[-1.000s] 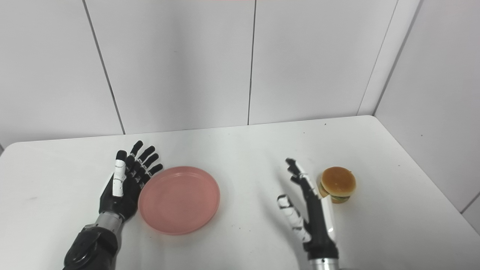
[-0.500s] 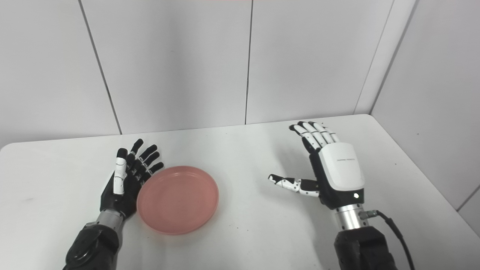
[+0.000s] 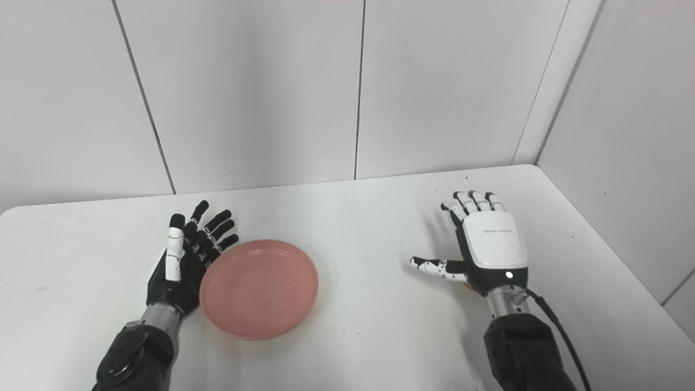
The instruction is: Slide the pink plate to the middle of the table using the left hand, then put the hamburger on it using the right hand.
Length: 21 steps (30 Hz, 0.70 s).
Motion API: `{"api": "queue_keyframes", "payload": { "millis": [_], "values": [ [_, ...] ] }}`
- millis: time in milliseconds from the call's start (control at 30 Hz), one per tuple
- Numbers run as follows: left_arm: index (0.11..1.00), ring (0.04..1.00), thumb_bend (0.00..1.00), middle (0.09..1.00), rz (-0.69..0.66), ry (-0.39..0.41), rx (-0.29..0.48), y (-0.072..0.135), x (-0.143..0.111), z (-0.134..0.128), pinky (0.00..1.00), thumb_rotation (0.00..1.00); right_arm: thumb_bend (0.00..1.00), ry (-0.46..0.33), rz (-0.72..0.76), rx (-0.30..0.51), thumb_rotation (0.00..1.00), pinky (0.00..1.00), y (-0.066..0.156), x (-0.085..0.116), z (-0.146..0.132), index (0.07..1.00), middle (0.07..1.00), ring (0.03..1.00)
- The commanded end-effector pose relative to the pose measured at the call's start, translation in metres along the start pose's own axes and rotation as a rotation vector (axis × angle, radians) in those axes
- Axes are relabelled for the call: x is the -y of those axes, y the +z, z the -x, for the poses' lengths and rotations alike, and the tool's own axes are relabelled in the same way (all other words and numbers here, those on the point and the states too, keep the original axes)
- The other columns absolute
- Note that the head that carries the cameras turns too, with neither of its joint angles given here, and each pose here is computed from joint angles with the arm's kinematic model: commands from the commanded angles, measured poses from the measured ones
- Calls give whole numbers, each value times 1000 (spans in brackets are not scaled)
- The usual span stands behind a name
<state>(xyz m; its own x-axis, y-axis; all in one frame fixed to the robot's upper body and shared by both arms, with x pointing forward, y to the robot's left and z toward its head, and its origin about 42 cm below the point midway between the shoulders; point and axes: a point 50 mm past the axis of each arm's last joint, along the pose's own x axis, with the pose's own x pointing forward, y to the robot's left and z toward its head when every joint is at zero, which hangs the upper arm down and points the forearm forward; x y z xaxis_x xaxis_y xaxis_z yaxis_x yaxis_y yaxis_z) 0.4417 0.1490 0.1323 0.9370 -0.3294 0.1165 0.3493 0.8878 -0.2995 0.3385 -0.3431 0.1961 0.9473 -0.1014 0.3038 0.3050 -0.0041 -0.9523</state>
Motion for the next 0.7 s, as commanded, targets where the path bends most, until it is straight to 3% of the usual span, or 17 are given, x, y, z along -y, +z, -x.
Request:
{"api": "queue_keyframes", "payload": {
  "millis": [0,167,233,667],
  "values": [
    [975,883,882,850,3,-11,6,0,3,0,832,851,734,-36,11,-35,750,848,-10,9,-14,740,856,856],
    [975,883,880,851,-3,-13,6,0,2,1,840,856,737,13,26,-69,682,803,-21,-7,-15,731,841,840],
    [976,884,880,855,3,-14,6,1,2,1,832,852,733,30,36,-83,678,838,-27,-12,-17,731,843,843],
    [977,863,889,843,2,-14,2,2,0,2,807,840,732,71,21,-141,679,843,-41,-21,-17,742,842,852]
  ]
}}
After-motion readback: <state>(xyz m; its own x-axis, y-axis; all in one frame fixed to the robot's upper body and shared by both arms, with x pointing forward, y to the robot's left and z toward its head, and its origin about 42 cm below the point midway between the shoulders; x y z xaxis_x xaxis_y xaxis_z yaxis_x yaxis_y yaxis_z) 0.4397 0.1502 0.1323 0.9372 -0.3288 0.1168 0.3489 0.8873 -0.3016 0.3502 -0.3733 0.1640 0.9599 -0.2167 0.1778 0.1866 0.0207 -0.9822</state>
